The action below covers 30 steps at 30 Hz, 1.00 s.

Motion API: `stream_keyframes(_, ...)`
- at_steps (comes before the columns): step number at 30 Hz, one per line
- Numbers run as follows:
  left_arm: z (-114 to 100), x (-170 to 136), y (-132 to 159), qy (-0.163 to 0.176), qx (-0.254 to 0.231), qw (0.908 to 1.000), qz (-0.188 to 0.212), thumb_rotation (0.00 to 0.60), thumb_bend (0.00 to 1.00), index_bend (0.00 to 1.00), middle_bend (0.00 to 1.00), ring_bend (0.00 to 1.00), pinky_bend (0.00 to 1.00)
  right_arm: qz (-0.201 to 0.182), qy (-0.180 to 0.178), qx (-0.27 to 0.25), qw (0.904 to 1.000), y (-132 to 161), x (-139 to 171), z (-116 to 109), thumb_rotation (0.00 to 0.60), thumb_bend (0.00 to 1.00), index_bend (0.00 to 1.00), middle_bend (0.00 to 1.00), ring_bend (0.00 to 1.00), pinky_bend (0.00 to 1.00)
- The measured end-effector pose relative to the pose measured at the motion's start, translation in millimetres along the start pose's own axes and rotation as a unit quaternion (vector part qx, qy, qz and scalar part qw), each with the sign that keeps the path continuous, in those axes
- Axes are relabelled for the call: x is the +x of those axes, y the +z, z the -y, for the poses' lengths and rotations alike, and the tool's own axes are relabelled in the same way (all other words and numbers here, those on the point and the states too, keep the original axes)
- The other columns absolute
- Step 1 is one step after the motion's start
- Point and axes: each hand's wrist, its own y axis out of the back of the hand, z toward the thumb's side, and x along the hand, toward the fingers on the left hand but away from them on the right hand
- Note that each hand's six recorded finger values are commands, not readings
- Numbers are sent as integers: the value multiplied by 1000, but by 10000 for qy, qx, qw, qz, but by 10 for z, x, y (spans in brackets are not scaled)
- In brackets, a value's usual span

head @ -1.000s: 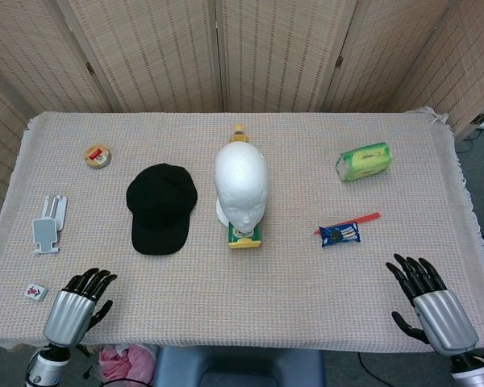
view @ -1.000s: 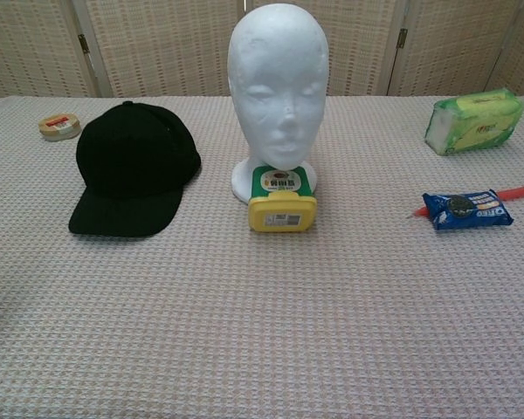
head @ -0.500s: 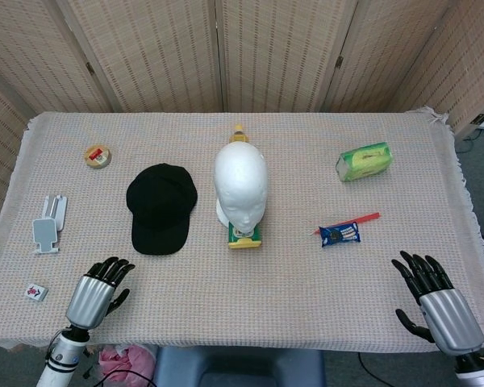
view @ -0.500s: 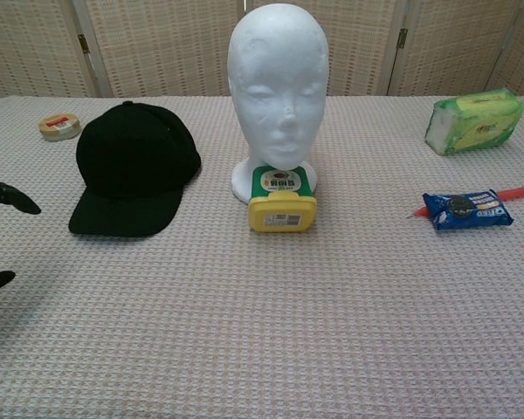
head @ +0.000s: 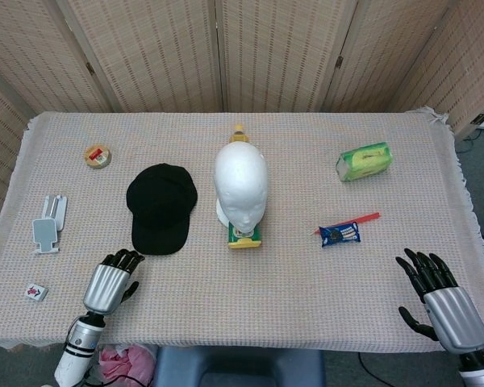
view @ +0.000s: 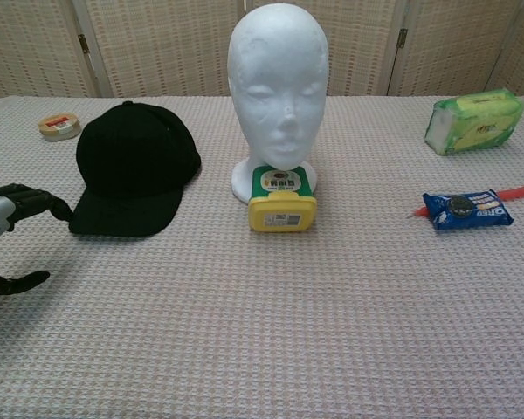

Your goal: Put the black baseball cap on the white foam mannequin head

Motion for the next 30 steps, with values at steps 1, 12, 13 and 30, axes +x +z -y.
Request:
stream_keyframes(1,2,21,9,-35,35,10000,-34,600,243,352,368,306,494,-16,-9,-2,10000,5,8,-6,600,240,0,0,0,0)
stream_keyframes(12,76,231,57,-66,214,9993,-293,600,243,363,368,306,493,-115,-78,-23,9999,17,78,-64,600,240,0,0,0,0)
stream_keyframes(13,83,238,56,-48,242,9992,-302,600,243,364,368,306,493,-122,-77,-22,9999,19,81,-65,600,240,0,0,0,0)
stream_keyframes(30,179,400,79,15,428,9983,-404,600,243,378,368,306,493,-128,-106,-28,9999,8,94,-96,600,240,0,0,0,0)
